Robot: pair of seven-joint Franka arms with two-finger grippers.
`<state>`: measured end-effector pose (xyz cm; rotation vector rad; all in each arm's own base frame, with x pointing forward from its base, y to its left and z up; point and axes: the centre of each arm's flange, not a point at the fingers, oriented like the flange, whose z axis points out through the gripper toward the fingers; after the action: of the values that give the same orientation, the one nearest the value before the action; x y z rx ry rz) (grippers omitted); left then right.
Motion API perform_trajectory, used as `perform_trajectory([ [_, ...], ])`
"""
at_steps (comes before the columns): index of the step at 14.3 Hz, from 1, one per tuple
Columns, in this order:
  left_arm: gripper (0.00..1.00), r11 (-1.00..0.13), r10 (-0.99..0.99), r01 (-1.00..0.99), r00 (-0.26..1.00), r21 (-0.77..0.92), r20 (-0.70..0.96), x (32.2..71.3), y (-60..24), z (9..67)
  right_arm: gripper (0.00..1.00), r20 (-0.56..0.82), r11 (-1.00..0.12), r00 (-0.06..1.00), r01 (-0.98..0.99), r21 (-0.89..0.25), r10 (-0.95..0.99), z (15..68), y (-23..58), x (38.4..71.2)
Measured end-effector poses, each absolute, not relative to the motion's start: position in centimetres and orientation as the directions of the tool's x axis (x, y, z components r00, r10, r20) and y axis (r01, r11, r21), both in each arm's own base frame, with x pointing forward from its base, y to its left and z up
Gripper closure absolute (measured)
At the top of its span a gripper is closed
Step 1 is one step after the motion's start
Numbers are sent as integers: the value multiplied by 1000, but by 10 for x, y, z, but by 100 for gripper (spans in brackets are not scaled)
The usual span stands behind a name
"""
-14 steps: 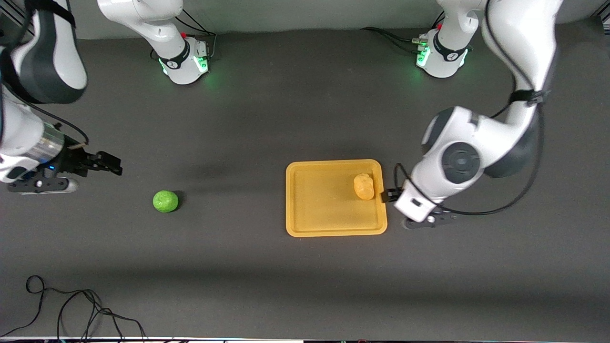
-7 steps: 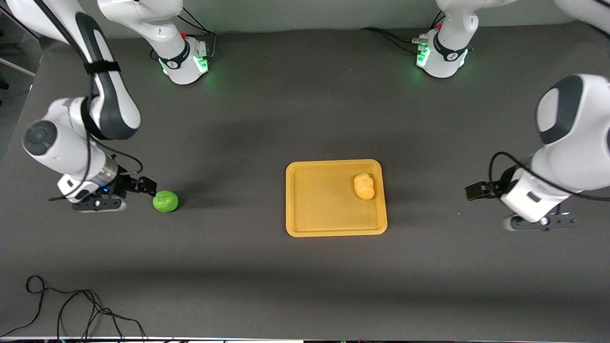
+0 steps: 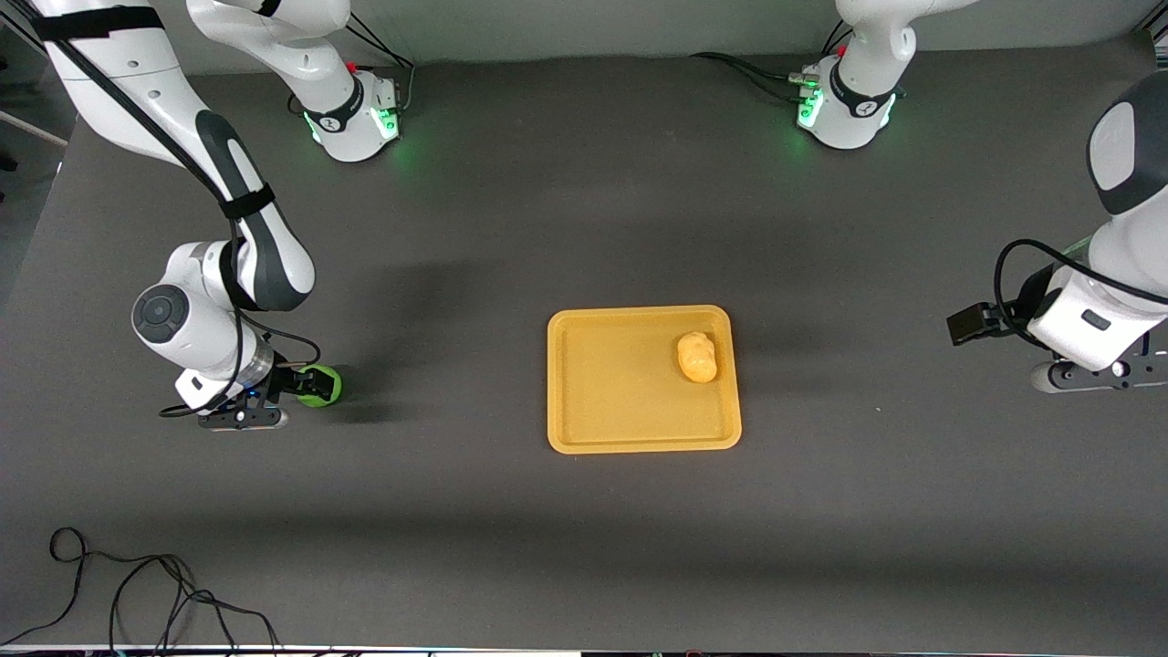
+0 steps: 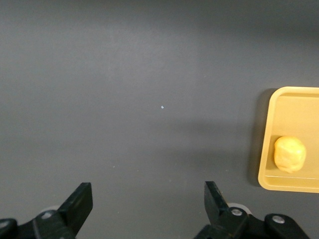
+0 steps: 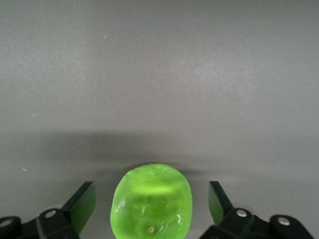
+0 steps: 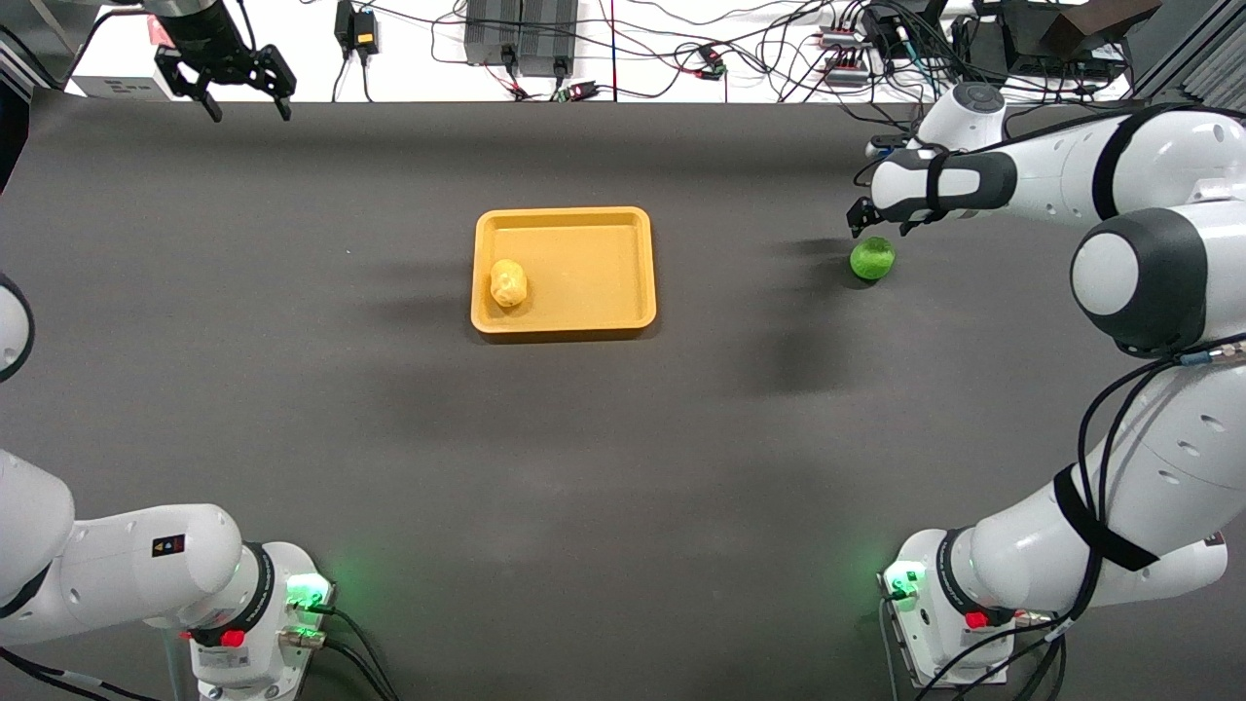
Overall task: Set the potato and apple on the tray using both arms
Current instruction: 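Grasp the green apple with the right gripper while the left gripper withdraws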
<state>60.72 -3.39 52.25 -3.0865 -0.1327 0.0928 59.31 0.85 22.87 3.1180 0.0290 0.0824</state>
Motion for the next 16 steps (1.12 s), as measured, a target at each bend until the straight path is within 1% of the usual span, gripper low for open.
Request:
perform_trajectory([
  [2, 0, -993, 103, 100, 993, -56, -55, 604, -25, 525, 0, 37, -1000, 999, 18, 23, 19, 221, 8, 591],
  [6, 0, -984, 177, 178, 984, -21, 8, 600, 13, 556, 0, -2, -999, 1000, 19, 25, 19, 200, 8, 586],
  [7, 0, -983, 182, 182, 983, -17, 10, 599, 23, 559, 2, -20, -999, 1000, 19, 25, 19, 197, 8, 584],
  [8, 0, -985, 174, 174, 985, -17, 9, 598, 28, 559, 2, -38, -999, 999, 19, 25, 18, 195, 8, 582],
  [10, 0, -987, 160, 160, 987, -17, 7, 598, 29, 558, 20, -70, -999, 997, 19, 25, 17, 199, 8, 585],
  [11, 0, -987, 157, 157, 988, -17, 6, 598, 29, 558, 22, -89, -999, 996, 19, 25, 17, 206, 8, 590],
  [13, 0, -988, 155, 155, 988, -15, 3, 598, 28, 557, 22, -116, -1000, 993, 19, 25, 16, 236, 9, 606],
  [16, 0, -988, 153, 153, 988, -10, -8, 597, 26, 556, 22, -120, -1000, 993, 18, 22, 15, 314, 11, 632],
])
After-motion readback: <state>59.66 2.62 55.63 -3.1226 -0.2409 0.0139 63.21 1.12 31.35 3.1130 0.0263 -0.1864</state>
